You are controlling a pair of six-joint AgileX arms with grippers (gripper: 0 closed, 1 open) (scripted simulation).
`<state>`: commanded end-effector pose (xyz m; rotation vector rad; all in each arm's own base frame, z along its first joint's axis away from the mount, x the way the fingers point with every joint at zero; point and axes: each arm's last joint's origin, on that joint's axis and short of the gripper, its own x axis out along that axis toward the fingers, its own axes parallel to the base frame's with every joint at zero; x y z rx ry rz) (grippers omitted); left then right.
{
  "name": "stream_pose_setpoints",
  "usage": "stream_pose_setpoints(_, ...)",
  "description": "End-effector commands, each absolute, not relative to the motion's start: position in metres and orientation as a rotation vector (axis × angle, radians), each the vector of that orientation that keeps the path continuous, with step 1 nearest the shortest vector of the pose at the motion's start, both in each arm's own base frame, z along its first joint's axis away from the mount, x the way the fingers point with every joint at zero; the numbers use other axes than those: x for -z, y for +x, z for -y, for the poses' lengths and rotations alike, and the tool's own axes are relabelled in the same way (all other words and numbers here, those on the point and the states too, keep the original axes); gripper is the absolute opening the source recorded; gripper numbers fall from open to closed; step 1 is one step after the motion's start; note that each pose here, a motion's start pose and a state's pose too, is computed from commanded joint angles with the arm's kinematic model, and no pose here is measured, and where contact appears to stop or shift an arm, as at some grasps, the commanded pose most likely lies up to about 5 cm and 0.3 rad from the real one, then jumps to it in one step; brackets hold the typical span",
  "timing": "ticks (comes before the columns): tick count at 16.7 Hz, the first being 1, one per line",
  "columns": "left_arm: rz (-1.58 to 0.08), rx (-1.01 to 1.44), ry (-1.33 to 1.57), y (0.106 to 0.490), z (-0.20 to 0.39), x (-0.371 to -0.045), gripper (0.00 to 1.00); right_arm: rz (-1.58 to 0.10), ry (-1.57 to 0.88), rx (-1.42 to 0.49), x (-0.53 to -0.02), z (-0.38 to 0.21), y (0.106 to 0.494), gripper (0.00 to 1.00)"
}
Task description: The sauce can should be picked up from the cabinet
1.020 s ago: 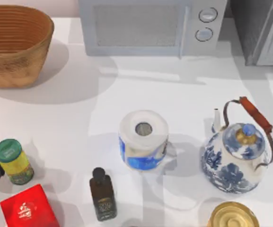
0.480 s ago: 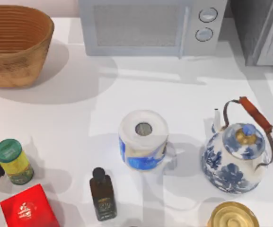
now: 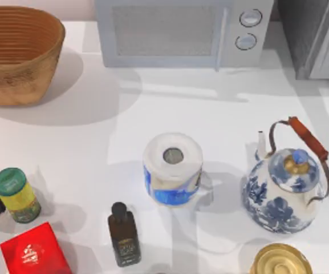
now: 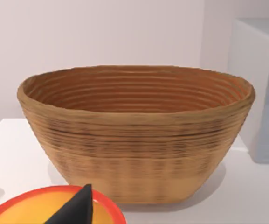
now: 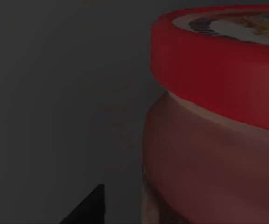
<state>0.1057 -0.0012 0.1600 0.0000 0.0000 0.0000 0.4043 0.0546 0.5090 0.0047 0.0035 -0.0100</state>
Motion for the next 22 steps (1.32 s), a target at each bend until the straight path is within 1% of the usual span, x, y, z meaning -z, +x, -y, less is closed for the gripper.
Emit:
stream_pose_setpoints(10,0.0,0.0,0.0,0.106,0.001,-0.16,1.0,-0.003,0.005,0.01,-0.509,-0.055,0.404,0.02)
stream_pose_setpoints(11,0.0,0.0,0.0,0.106,0.001,-0.16,1.0,-0.003,0.005,0.01,-0.509,-0.055,0.404,0.0)
stream_pose_setpoints(20,0.0,0.0,0.0,0.106,0.001,-0.16,1.0,-0.004,0.006,0.008,-0.509,-0.055,0.403,0.0)
stream_pose_setpoints(22,0.0,0.0,0.0,0.106,0.001,-0.16,1.0,-0.005,0.006,0.017,-0.516,-0.056,0.391,0.0)
